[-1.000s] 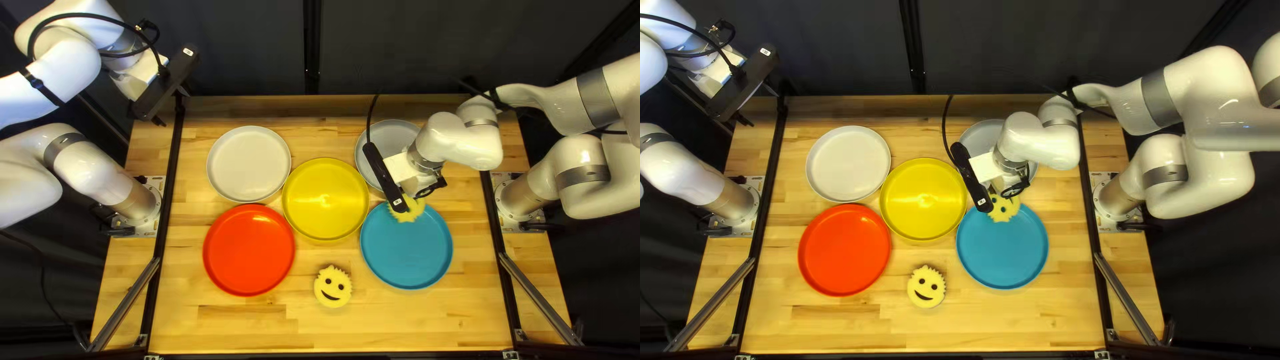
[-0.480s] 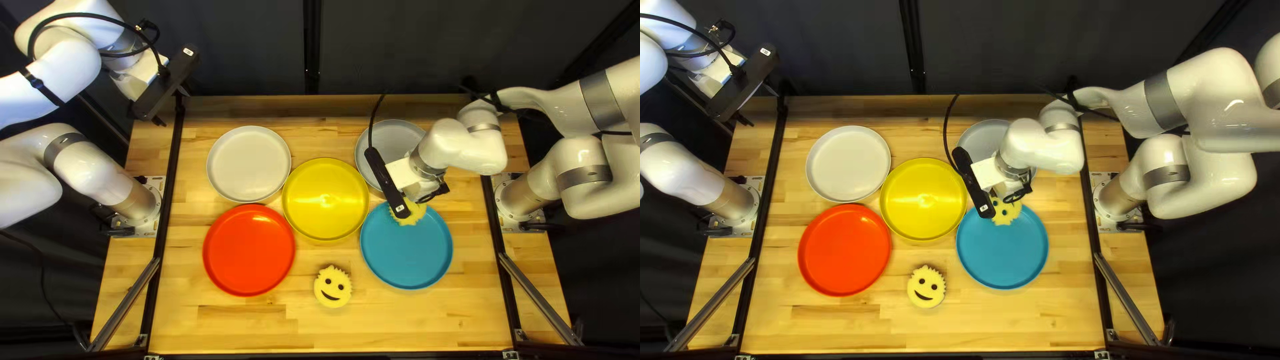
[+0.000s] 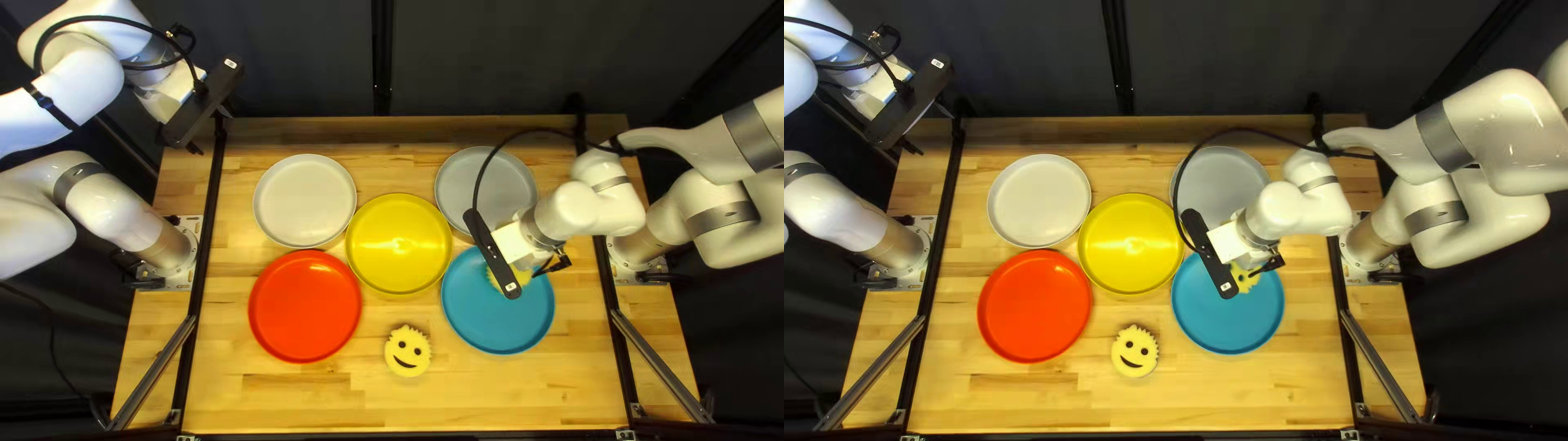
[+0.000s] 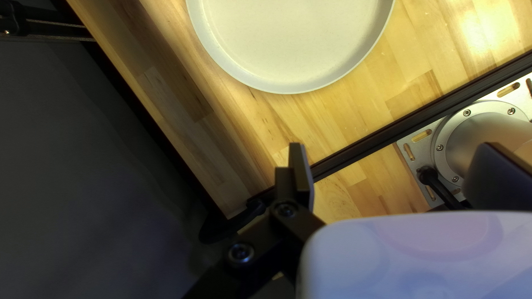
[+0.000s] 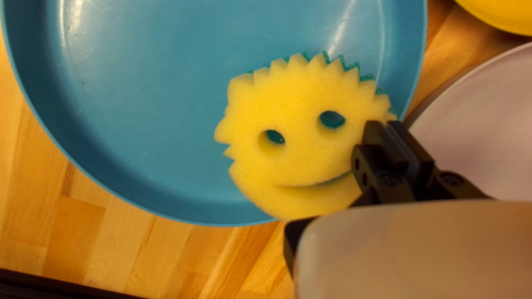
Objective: Pick up sponge and scrub the plate
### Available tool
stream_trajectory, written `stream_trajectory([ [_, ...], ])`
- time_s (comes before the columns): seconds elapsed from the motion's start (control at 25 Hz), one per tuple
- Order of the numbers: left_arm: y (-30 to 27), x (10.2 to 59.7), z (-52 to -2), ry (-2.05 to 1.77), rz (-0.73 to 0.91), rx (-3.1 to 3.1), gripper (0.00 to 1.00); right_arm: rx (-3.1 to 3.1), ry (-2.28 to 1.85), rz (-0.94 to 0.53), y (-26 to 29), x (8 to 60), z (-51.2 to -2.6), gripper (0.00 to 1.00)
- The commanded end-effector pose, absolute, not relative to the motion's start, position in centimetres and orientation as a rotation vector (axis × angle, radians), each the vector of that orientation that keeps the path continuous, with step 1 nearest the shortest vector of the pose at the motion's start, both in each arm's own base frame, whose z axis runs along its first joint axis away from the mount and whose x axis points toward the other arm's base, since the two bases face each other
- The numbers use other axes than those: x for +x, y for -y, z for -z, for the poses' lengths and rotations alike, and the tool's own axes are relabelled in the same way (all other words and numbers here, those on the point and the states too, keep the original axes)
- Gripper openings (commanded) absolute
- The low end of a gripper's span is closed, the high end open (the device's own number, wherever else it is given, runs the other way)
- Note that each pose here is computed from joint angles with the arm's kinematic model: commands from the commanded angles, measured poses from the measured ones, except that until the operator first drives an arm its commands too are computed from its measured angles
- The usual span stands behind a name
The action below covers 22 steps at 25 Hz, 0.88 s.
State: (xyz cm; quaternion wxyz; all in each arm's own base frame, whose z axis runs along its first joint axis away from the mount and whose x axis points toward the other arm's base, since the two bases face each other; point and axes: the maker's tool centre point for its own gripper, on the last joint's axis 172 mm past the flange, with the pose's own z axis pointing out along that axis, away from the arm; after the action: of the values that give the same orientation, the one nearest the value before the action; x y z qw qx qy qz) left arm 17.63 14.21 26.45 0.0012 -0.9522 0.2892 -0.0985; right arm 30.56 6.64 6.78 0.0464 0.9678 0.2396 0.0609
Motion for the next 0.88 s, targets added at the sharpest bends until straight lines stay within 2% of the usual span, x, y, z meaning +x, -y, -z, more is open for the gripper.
stream_trajectory([
  [0.04, -14.2, 17.6, -26.5, -0.908, 0.309, -2.989, 1.0, 2.947, -0.753, -0.173, -8.0, 29.8, -6.6, 0.0],
  [0.28, -14.2, 17.6, -26.5, -0.908, 0.309, -2.989, 1.0, 2.94, -0.787, -0.154, -8.5, 29.5, -5.9, 0.0],
  [0.88, -14.2, 17.6, -26.5, -0.908, 0.309, -2.989, 1.0, 2.914, -0.775, -0.181, -2.2, 33.8, -6.4, 0.0],
])
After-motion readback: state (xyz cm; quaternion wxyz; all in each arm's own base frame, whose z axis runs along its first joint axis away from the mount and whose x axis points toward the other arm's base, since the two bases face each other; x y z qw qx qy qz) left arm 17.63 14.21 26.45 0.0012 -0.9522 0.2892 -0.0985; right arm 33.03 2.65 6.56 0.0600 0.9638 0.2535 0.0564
